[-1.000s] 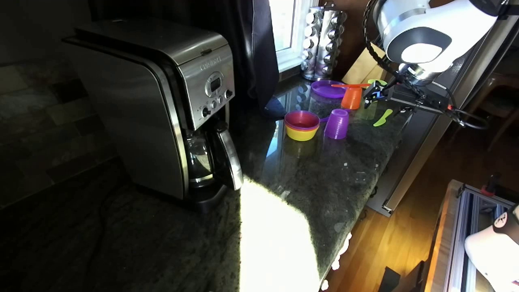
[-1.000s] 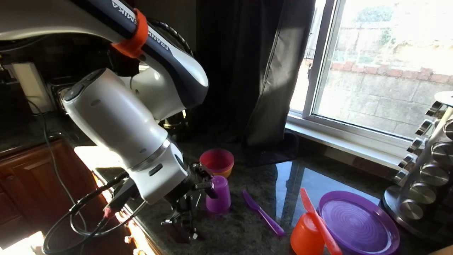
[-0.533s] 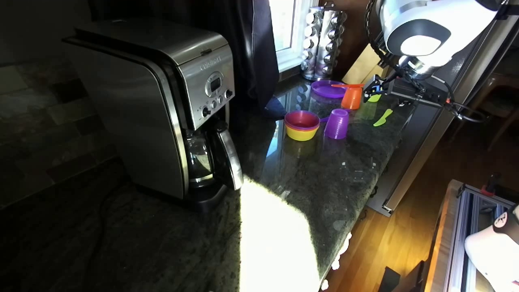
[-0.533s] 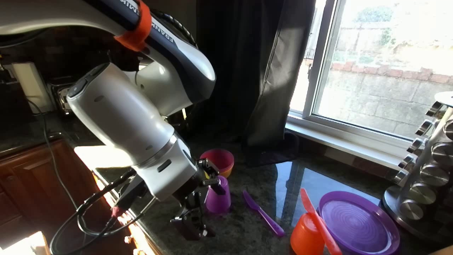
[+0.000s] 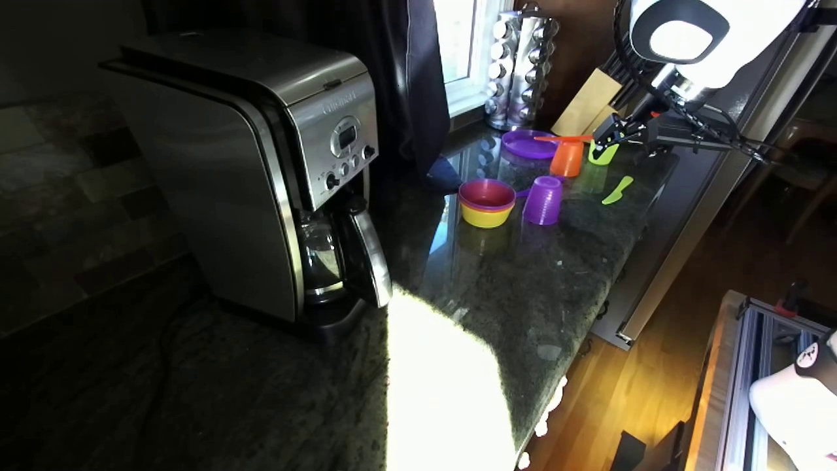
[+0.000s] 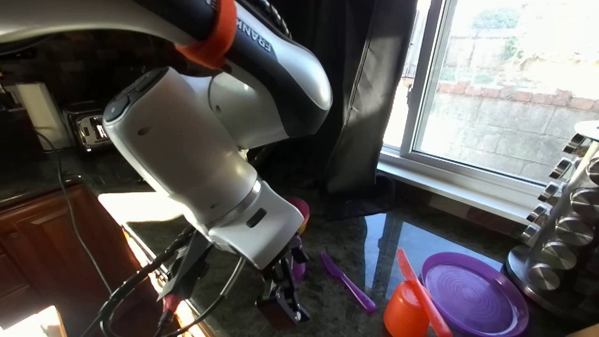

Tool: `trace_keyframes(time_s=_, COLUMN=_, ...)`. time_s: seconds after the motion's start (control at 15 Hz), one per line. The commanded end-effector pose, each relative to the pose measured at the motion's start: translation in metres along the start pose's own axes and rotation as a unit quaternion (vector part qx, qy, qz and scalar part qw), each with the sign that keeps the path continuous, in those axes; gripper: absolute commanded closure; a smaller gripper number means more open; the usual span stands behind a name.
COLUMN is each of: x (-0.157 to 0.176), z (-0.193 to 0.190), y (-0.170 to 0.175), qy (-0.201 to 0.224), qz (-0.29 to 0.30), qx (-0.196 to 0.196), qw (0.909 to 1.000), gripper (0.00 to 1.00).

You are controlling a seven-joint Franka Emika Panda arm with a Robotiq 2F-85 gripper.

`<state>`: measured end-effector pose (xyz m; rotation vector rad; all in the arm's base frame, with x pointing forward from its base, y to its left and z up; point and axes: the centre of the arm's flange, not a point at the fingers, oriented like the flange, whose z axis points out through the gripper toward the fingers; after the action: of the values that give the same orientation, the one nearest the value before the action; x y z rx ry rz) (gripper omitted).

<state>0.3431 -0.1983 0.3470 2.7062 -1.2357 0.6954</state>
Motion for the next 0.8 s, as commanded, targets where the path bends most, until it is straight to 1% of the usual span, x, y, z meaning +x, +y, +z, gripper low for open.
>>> trace_keyframes(time_s=0.0, x=0.051, z=-0.003, y=-0.007, qy=-0.044, qz=-0.026, qx=0.032, qw=0.9981, gripper=0.00)
trace_keyframes(time_s=0.13, x=0.062, z=-0.004, y=-0.010, qy=-0.060, qz=-0.025, qx=0.029, qw=0.9975, gripper=0.00)
trace_keyframes(time_s=0.27, x=0.072, z=0.000, y=-0.016, qy=-0.077, qz=-0.007, qx=0.023, qw=0.9967, gripper=0.00)
trace_keyframes(time_s=0.53, x=0.088, z=0.015, y=-0.027, qy=-0.111, qz=0.052, qx=0.007, qw=0.9924, gripper=0.00)
trace_keyframes(time_s=0.73, x=0.092, z=0.028, y=-0.038, qy=-0.129, qz=0.089, qx=0.002, qw=0.9877, gripper=0.00)
